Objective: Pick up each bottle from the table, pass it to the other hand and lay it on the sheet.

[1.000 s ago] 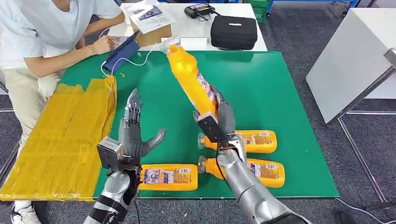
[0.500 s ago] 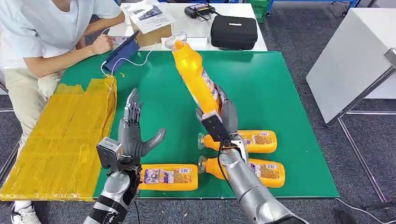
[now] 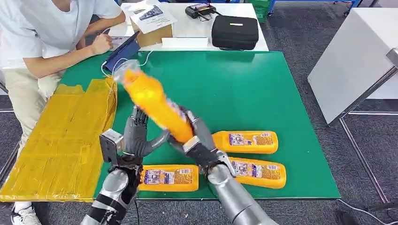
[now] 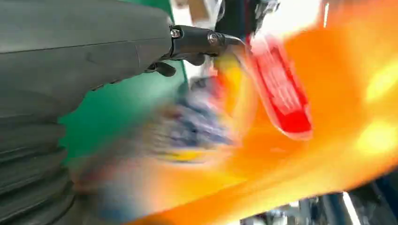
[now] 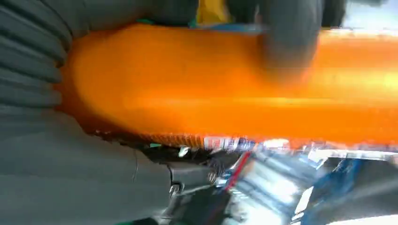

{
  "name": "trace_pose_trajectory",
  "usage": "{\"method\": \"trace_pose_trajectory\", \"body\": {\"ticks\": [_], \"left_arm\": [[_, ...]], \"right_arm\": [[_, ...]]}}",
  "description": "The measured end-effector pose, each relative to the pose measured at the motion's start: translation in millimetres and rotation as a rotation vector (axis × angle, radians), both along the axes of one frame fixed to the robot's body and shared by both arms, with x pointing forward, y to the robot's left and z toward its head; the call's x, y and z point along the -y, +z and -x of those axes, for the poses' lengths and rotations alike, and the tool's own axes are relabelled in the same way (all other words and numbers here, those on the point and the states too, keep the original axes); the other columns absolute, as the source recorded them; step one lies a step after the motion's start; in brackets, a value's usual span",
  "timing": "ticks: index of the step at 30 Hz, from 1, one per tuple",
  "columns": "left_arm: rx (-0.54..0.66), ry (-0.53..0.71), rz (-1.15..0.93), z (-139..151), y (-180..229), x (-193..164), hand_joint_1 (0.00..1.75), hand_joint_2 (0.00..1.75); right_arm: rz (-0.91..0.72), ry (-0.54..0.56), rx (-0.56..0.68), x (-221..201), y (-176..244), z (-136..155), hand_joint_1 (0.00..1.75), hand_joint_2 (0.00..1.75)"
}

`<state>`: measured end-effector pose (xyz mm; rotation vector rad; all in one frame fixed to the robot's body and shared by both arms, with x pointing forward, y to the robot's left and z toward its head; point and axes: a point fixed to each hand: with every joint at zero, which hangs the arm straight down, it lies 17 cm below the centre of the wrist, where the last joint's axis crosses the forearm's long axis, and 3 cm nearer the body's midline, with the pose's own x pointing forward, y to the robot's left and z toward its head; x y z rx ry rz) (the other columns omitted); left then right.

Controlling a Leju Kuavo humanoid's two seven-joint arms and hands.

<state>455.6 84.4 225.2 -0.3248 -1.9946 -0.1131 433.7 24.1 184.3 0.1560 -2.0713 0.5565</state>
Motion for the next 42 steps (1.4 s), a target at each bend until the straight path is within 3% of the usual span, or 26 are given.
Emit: {"method": "trace_pose_trajectory", "body": {"ticks": [6,21,22,23,28,29,30,42], "left_arm": [[-0.045,-0.069,0.027,-13.0,-1.7,8.2,0.00,1.75],[-0.087,-0.121,0.066,-18.6,-4.9,11.3,0.00,1.75],[-0.088,-0.122,0.068,-18.8,-4.9,11.2,0.12,1.75],[-0.089,-0.125,0.071,-19.0,-4.6,11.6,1.75,1.75],[-0.080,-0.122,0.101,-20.3,2.3,6.8,1.71,1.75],[-0.075,-0.113,0.104,-20.5,4.8,4.2,1.43,1.75],[-0.071,-0.104,0.109,-20.4,6.9,2.2,1.75,1.75],[-0.021,-0.020,0.140,-14.1,21.5,-17.5,1.75,1.75]], "right_arm": [[0.006,0.027,0.030,-22.1,6.8,18.1,1.75,1.75],[0.034,0.014,0.051,-23.2,6.5,19.1,1.75,1.75],[0.035,0.014,0.052,-23.1,6.7,19.0,1.75,1.75],[0.035,0.014,0.053,-23.2,7.0,18.8,1.75,1.75],[0.045,0.017,0.064,-26.0,9.1,17.4,1.75,1.75],[0.045,0.020,0.068,-27.4,10.5,17.3,1.75,1.75],[0.047,0.021,0.073,-28.4,11.9,17.1,1.75,1.75],[0.059,0.045,0.090,-37.9,15.6,18.8,1.75,1.75]]}}
